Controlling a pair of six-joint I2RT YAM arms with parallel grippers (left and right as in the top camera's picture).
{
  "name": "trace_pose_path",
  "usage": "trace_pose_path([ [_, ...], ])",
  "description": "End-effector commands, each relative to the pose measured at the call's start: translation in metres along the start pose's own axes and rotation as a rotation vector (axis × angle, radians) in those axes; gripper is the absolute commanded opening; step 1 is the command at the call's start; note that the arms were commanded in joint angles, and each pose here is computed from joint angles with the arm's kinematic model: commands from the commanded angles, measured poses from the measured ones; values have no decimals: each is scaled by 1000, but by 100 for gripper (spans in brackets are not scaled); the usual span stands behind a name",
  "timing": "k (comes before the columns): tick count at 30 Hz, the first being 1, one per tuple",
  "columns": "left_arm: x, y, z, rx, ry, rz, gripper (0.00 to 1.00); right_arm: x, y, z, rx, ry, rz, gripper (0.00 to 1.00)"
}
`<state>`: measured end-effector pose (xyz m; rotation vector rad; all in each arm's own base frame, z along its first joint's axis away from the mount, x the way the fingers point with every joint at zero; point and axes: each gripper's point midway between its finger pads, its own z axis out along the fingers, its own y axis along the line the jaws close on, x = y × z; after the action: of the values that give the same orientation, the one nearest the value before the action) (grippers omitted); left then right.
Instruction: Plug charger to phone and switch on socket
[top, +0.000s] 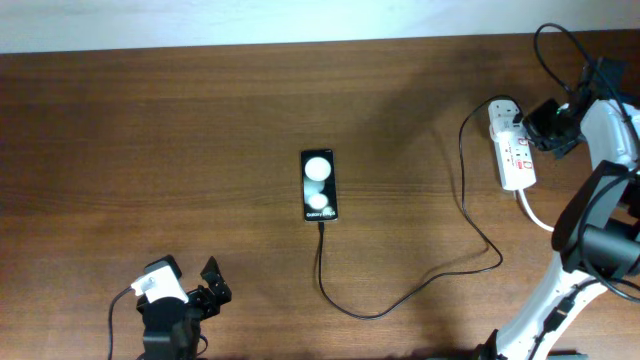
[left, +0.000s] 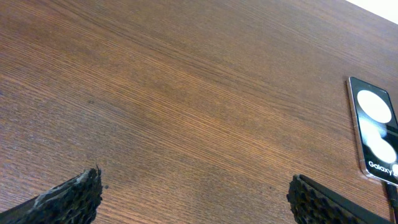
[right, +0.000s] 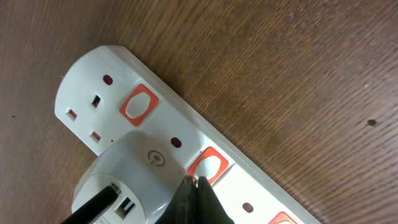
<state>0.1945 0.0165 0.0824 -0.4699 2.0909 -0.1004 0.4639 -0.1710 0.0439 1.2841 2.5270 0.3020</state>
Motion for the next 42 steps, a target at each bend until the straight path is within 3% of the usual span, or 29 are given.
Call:
trace_pose_path([
  [1, -1, 0, 0, 2, -4, -8, 99, 8, 11, 22, 4, 26, -20, 4],
  [4, -1, 0, 0, 2, -4, -8, 99, 31, 9, 47, 41, 98, -37, 4],
  [7, -1, 0, 0, 2, -4, -8, 99, 48, 14, 40, 32, 160, -123, 4],
  [10, -1, 0, 0, 2, -4, -8, 99, 27, -5, -28, 108, 60, -113, 4],
  [12, -1, 0, 0, 2, -4, -8, 99, 20, 6, -105, 56, -49, -207, 4],
  [16, -1, 0, 0, 2, -4, -8, 99, 53, 14, -224, -18, -186, -267, 4],
  [17, -1, 0, 0, 2, -4, -8, 99, 66, 11, -248, -29, -206, -271, 40],
  [18, -1, 0, 0, 2, -4, -8, 99, 80, 6, -265, -30, -210, -271, 99],
  [21, -1, 0, 0, 2, -4, -8, 99, 91, 5, -296, -63, -277, -282, 99],
  [28, -1, 0, 0, 2, -4, -8, 99, 90, 5, -290, -54, -262, -281, 99],
  [30, -1, 0, 0, 2, -4, -8, 99, 99, 5, -316, -86, -329, -292, 99],
  [33, -1, 0, 0, 2, -4, -8, 99, 128, 4, -373, -168, -480, -328, 99],
  [36, -1, 0, 0, 2, -4, -8, 99, 187, 13, -430, -326, -607, -459, 99],
  [39, -1, 0, 0, 2, -4, -8, 99, 219, -6, -469, -393, -738, -484, 99],
  [42, -1, 0, 0, 2, -4, -8, 99, 241, -25, -486, -389, -875, -623, 99],
])
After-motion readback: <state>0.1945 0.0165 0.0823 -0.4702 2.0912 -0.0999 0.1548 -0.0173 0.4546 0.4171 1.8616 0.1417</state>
